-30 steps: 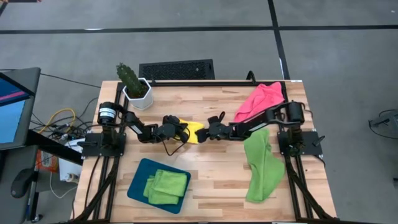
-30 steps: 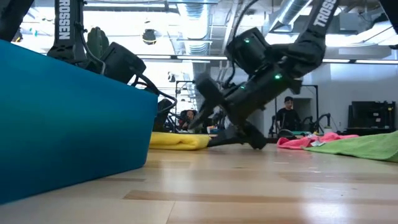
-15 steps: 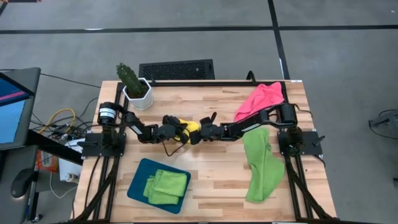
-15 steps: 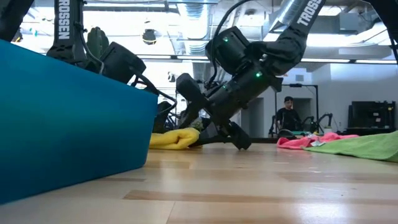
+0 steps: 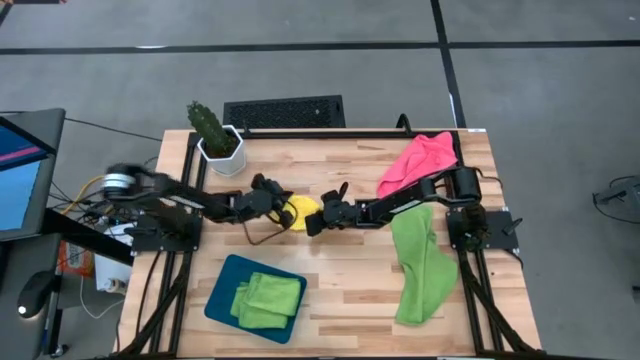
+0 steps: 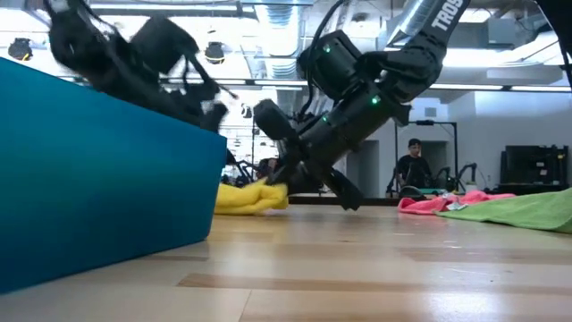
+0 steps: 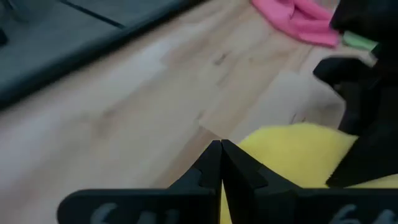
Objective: Fold microfiber towels
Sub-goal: Stack the folded yellow microfiber on the green microfiber cloth in the blue bin
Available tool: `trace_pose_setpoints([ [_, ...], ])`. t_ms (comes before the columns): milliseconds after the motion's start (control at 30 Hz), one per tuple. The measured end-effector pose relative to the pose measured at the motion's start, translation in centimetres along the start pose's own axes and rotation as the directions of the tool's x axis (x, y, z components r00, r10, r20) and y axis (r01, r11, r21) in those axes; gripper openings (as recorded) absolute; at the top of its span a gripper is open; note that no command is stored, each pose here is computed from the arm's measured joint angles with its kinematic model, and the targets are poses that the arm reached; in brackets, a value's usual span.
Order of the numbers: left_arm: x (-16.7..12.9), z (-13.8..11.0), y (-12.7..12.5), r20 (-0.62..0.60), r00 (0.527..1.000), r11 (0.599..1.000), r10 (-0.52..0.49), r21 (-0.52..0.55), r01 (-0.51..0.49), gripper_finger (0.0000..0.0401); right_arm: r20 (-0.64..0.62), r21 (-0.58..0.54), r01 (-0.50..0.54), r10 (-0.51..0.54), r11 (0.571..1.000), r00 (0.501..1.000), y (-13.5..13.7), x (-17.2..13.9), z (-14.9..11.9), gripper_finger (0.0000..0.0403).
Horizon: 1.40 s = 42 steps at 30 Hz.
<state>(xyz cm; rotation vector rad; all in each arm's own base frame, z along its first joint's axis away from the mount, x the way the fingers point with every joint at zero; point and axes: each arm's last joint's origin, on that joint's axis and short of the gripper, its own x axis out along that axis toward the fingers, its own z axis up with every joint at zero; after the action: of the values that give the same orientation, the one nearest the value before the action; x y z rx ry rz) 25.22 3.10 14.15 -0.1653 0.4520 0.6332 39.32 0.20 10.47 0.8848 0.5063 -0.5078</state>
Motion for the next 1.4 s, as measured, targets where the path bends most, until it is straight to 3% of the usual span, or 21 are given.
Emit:
trace_pose_setpoints([
  [133, -4.1, 1.9, 1.8, -0.04, 0.998, 0.999, 0.047, 0.009, -0.047, 0.0, 0.036, -0.001, -0.074, 0.074, 0.997, 0.997, 1.2, -0.6, 0.3, 0.0029],
  [267, -7.9, 1.7, 3.6, -0.13, 0.986, 0.993, 0.101, -0.046, -0.108, 0.0, 0.073, -0.008, -0.156, 0.156, 0.988, 0.985, 3.4, -0.9, 0.6, 0.0027],
  [400, -10.7, 1.2, 5.0, -0.135, 0.97, 0.975, 0.203, -0.059, -0.213, 0.0, 0.102, -0.031, -0.248, 0.25, 0.968, 0.963, 6.8, -1.5, 1.2, 0.0033],
  [533, -12.6, 1.2, 5.9, -0.095, 0.968, 0.966, 0.233, -0.094, -0.242, 0.0, 0.125, -0.081, -0.332, 0.34, 0.94, 0.932, 10.7, -2.7, 1.1, 0.0031],
  [767, -13.9, 1.2, 6.9, -0.061, 0.97, 0.964, 0.236, -0.109, -0.242, 0.0, 0.178, -0.116, -0.402, 0.417, 0.908, 0.891, 17.1, -5.7, 0.4, 0.0037],
  [900, -14.2, 1.2, 7.1, -0.058, 0.971, 0.966, 0.234, -0.102, -0.239, 0.0, 0.226, -0.121, -0.414, 0.431, 0.902, 0.874, 19.9, -7.9, -1.5, 0.0036],
  [1133, -14.9, 1.8, 7.4, -0.03, 0.976, 0.97, 0.217, -0.105, -0.219, 0.0, 0.329, -0.06, -0.375, 0.373, 0.925, 0.868, 21.5, -10.7, -5.7, 0.0037],
  [1300, -15.4, 2.1, 7.5, -0.025, 0.986, 0.974, 0.163, -0.155, -0.165, 0.0, 0.317, -0.057, -0.361, 0.36, 0.931, 0.878, 21.5, -8.5, -9.2, 0.0038],
  [1400, -15.4, 2.1, 7.4, -0.037, 0.989, 0.976, 0.143, -0.162, -0.147, 0.0, 0.295, -0.053, -0.388, 0.386, 0.92, 0.874, 22.1, -7.2, -9.7, 0.0037],
])
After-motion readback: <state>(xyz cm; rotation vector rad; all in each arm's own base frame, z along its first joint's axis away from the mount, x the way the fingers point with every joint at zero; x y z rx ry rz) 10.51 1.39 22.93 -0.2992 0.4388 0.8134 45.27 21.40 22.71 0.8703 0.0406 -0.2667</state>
